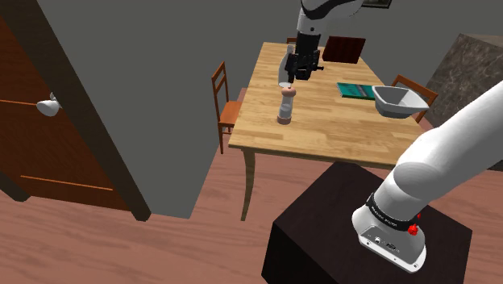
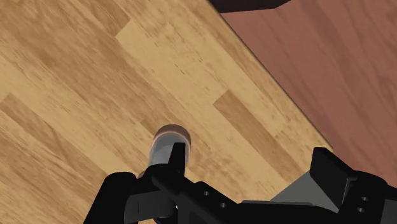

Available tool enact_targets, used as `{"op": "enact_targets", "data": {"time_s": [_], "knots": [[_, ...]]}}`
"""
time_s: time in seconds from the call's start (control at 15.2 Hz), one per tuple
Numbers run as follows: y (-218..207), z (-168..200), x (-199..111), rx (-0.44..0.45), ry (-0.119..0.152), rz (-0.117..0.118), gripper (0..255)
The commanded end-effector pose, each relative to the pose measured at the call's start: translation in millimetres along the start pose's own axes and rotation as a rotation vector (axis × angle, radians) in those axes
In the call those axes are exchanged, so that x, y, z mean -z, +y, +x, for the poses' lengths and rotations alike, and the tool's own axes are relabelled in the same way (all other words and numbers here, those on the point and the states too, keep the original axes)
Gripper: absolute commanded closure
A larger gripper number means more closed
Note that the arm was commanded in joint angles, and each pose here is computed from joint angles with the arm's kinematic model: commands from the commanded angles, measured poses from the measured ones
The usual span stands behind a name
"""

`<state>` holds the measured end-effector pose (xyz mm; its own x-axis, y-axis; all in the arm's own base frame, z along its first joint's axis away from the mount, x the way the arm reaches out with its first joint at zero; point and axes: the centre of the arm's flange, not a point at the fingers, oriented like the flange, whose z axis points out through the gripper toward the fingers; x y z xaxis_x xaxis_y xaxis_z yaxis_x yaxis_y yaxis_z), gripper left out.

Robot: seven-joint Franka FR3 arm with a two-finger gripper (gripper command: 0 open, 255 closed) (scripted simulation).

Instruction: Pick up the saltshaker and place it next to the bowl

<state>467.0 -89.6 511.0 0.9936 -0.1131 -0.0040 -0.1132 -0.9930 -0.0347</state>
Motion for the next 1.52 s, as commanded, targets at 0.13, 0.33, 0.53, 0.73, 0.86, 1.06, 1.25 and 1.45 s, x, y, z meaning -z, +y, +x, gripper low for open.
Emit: {"op": "enact_targets", "data": {"time_s": [0.13,0.33,0.53,0.73,0.86,1.06,1.25,1.45], "knots": [[27,36,-28,-0.02,-0.017,-0.007,0],[49,63,-49,-0.036,-0.03,-0.012,0],[72,89,-70,-0.051,-0.043,-0.016,0],[76,93,-84,-0.054,-0.045,-0.017,0],[77,93,-95,-0.054,-0.045,-0.017,0],[77,92,-111,-0.054,-0.045,-0.017,0],[77,92,-114,-0.054,-0.045,-0.017,0],[77,92,-114,-0.054,-0.045,-0.017,0]]}}
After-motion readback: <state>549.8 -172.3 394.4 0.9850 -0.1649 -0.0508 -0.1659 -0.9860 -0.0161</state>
